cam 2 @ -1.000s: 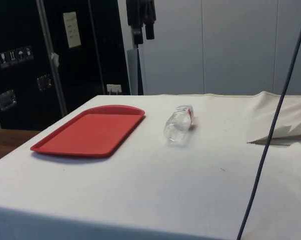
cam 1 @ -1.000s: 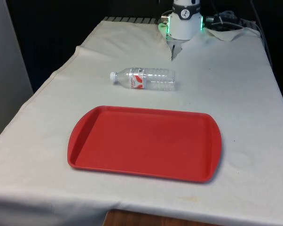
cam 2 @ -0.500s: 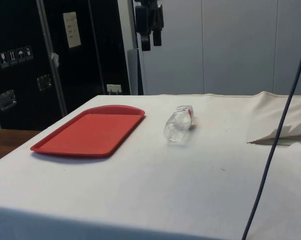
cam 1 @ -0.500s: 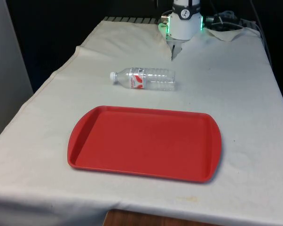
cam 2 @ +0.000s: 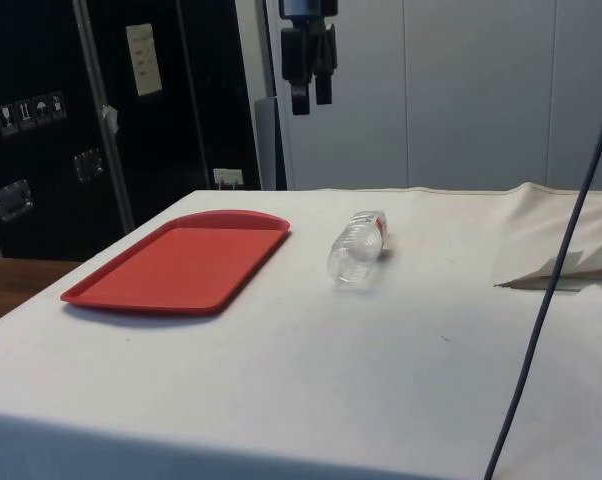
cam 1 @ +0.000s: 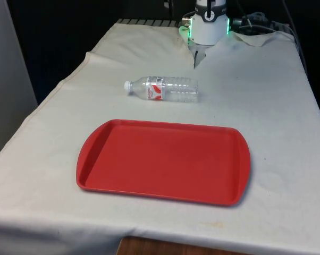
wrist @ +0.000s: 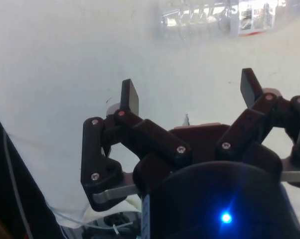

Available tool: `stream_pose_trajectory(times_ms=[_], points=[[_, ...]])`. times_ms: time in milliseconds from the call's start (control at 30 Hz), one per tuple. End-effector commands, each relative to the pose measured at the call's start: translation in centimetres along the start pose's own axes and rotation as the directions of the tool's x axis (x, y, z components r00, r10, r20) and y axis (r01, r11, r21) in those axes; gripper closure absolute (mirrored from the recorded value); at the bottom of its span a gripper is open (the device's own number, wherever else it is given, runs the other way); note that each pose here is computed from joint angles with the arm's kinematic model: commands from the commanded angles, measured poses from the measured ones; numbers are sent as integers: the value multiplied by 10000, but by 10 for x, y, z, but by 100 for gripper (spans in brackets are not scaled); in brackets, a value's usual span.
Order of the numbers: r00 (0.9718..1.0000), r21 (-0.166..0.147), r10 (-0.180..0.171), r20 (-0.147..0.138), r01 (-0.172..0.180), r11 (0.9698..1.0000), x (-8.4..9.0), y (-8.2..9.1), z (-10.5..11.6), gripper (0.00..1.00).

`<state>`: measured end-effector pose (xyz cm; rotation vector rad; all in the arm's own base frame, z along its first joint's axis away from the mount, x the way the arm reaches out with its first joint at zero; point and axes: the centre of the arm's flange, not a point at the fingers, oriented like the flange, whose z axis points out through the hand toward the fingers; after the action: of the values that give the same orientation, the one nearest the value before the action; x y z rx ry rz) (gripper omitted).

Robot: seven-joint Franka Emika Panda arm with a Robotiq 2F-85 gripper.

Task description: Place the bottle upright on the tray.

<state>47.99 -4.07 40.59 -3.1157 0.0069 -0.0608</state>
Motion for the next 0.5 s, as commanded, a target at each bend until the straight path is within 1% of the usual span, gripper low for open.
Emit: stream_pose_trajectory(times_ms=[0, 67, 100, 133, 400, 433, 467], points=[[10000, -53, 32, -68, -32, 10000, 0, 4, 3, 0], [10000, -47, 60, -68, -61, 10000, -1, 7, 6, 0], [10000, 3, 49, 10, -49, 10000, -1, 5, 5, 0], [10000, -46, 70, -67, -70, 10000, -2, 9, 7, 0], [9998, -19, 199, -37, -199, 9998, -7, 22, 20, 0], [9998, 31, 211, 40, -211, 9998, -7, 22, 21, 0], [9997, -14, 228, -47, -228, 9997, -8, 24, 23, 0]])
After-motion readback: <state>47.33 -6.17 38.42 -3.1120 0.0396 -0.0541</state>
